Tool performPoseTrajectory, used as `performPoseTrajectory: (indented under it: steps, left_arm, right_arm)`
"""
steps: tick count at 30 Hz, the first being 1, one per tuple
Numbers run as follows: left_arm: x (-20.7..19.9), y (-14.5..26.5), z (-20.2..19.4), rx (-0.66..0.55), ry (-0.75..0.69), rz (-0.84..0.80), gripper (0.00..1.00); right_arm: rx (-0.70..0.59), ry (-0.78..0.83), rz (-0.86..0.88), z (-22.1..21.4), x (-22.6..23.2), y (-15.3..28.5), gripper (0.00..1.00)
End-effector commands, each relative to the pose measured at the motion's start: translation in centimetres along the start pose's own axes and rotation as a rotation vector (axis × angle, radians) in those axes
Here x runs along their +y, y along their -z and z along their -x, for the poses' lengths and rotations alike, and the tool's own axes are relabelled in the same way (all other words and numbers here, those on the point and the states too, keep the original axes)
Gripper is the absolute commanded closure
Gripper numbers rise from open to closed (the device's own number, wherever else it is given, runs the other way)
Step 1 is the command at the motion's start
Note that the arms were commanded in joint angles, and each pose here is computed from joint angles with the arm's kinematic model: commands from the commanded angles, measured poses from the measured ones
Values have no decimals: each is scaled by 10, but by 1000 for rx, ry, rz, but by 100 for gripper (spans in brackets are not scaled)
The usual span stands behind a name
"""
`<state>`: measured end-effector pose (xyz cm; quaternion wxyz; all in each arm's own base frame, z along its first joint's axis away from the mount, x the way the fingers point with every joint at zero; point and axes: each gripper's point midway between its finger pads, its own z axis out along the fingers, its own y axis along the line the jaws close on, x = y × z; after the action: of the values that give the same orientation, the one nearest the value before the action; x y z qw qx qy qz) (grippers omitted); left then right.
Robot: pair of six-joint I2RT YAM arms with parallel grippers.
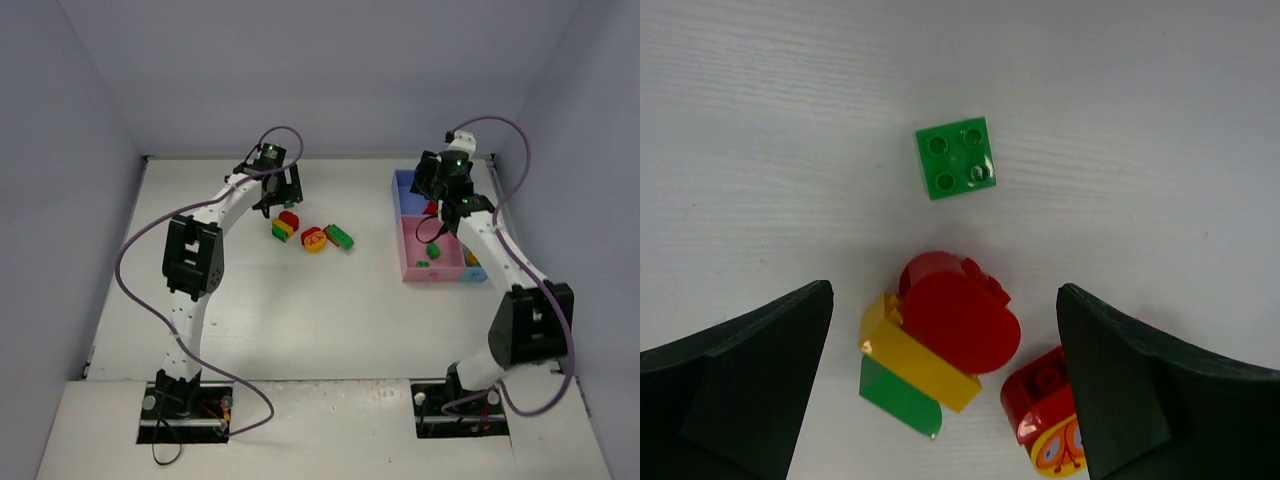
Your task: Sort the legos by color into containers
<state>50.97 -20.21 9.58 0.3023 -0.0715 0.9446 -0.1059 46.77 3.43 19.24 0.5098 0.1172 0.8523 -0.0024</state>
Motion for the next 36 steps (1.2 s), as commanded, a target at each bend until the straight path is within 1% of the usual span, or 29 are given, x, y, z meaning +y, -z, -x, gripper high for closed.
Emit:
performPoseTrajectory:
  steps: [1,2,4,5,7,8,9,11,14,15,18,19,20,21,22,23,24,25,26,27,28,29,30,31,32,33,34,36]
  left_arm:
    - [-9,9,32,-96,18,20,13]
    - [-10,1,33,-97,22,25,13]
    - [-9,-7,37,-109,29,43,14]
    - [-9,-16,38,-110,37,47,14]
    - [-10,-29,40,-115,49,54,17]
    - [-10,-32,41,-118,53,58,18]
    - [-11,-36,43,-128,56,53,22]
    - [-11,-47,44,-136,57,64,26]
    - [-9,-55,45,-145,57,72,42]
    - [-8,-56,45,-149,58,74,54]
    - [-10,-51,50,-173,51,66,70]
    - [-12,-43,57,-193,52,58,81]
    - [-16,-36,65,-221,51,39,85]
    - [-17,-35,59,-211,43,23,88]
    - [-26,-17,74,-260,34,-21,91]
    - [-31,-8,77,-273,22,-51,92]
    - [-33,-10,60,-234,-1,-89,92]
    - [-40,18,74,-286,-29,-136,92]
    - [-53,33,82,-340,-54,-208,91]
    - [-65,44,76,-337,-97,-296,91]
    - [-64,61,64,-350,-159,-340,90]
    - [-76,79,73,-430,-188,-408,88]
    - [-79,90,69,-453,-222,-446,88]
    - [-85,113,59,-492,-283,-523,87]
    - [-87,126,54,-513,-314,-563,87]
    - [-88,136,47,-524,-344,-598,87]
    - [-92,156,34,-538,-399,-667,87]
    - [-97,175,19,-530,-467,-735,87]
  right_arm:
    - [-94,-38,103,25,20,38,41]
    - [-84,-37,111,18,23,43,41]
    - [-95,-42,144,18,28,57,41]
    - [-80,-39,156,9,31,60,40]
    - [-85,-48,177,7,36,71,40]
    - [-66,-38,188,-3,40,73,40]
    - [-70,-38,197,-4,42,78,40]
    - [-58,-26,202,-11,44,82,40]
    - [-51,-7,211,-17,48,89,39]
    - [-56,-8,217,-16,49,93,39]
    - [-67,6,227,-14,50,97,39]
    - [-67,10,238,-13,53,99,39]
    - [-67,14,245,-12,54,100,39]
    - [-67,19,256,-11,56,101,39]
    - [-66,21,290,-9,62,104,39]
    - [-67,21,308,-7,65,107,39]
    - [-66,21,328,-5,69,109,39]
    - [-66,18,358,-1,75,112,39]
    - [-57,17,409,0,84,117,39]
    - [-51,18,438,1,89,120,40]
    - [-44,13,461,2,93,123,40]
    - [-35,13,517,5,104,129,40]
    - [-26,11,545,6,110,132,40]
    - [-14,-1,577,8,118,136,40]
    - [3,-2,634,7,127,143,40]
    - [13,-7,664,7,133,147,40]
    - [22,-13,692,8,139,151,41]
    - [52,-25,769,7,155,162,41]
